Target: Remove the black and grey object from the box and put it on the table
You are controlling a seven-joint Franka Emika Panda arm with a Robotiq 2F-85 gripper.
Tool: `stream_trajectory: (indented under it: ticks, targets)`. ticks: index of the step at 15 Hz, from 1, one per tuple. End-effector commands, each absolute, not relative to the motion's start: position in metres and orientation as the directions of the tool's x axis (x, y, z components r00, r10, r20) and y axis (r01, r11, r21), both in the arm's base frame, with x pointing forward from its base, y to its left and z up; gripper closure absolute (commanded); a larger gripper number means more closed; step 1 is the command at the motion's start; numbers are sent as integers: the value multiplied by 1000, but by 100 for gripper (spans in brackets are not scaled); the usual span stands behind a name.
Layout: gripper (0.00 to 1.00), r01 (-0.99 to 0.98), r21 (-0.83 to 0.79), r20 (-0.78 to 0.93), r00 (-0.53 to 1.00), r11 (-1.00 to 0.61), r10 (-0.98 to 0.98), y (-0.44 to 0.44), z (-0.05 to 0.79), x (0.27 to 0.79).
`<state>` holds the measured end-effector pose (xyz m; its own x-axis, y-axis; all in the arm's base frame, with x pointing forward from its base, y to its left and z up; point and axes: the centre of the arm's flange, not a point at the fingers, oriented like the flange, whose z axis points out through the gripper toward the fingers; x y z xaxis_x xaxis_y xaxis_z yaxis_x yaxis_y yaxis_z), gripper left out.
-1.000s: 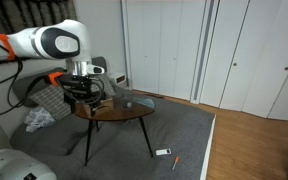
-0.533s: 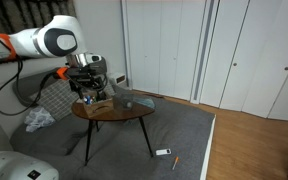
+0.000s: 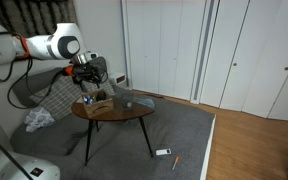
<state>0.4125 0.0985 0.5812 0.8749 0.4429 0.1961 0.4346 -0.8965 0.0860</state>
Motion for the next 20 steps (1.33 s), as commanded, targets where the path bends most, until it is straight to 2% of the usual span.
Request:
stream_trajectory:
  ticks: [1, 11, 12, 20]
  targets:
    - [0, 467, 85, 239, 848, -880, 473, 131, 577, 463]
    - [0, 505, 25, 268, 828, -863, 493, 189, 524, 567]
    - [0, 499, 63, 257, 829, -864, 497, 172, 527, 541]
    - [0, 508, 43, 255, 827, -860, 501, 185, 516, 560]
